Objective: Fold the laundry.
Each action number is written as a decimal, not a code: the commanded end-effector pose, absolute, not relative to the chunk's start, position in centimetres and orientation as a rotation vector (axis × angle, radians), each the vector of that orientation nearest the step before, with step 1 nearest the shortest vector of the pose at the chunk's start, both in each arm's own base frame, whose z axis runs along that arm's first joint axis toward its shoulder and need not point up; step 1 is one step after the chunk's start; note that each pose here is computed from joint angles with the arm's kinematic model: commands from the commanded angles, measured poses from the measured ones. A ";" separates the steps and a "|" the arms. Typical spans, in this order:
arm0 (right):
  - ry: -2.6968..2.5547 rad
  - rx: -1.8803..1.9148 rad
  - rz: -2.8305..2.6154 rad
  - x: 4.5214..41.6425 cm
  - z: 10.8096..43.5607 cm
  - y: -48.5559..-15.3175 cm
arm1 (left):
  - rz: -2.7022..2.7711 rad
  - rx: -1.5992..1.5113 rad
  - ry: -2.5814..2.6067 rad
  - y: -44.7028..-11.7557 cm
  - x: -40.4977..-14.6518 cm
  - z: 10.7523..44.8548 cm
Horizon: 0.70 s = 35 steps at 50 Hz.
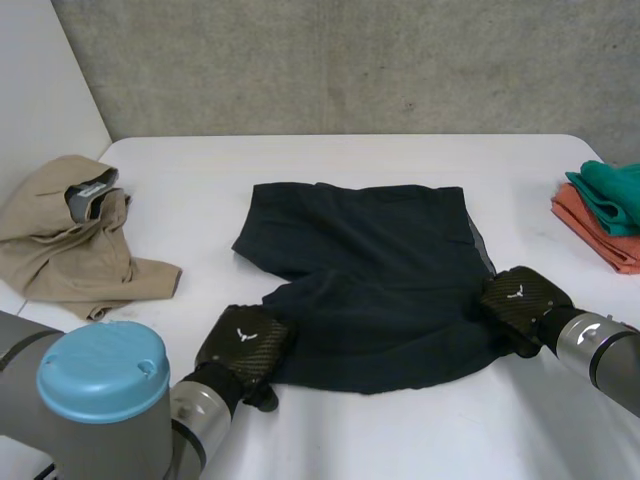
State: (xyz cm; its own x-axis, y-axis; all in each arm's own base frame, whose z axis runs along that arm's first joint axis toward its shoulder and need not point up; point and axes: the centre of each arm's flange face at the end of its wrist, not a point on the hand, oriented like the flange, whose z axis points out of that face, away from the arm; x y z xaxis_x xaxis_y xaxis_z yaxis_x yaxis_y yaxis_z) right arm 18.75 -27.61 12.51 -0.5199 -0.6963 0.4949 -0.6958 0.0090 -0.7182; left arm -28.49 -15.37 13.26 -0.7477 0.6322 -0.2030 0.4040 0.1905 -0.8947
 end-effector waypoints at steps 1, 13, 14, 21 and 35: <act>2.262 -1.487 -1.561 18.7 12.5 -27.1 | 1.649 -1.117 -2.253 -16.3 -28.9 11.9; 2.283 -1.414 -1.603 18.3 16.2 -25.5 | 1.800 -1.124 -2.152 -15.2 -28.4 17.2; 2.289 -1.424 -1.580 18.3 16.9 -24.9 | 1.789 -1.140 -2.159 -14.9 -28.2 17.4; 2.337 -1.522 -1.363 18.0 19.5 -21.1 | 1.453 -1.478 -2.326 -10.1 -25.1 18.2; 2.425 -1.772 -1.167 17.0 20.0 -19.3 | 1.394 -1.566 -2.290 -9.5 -26.2 18.9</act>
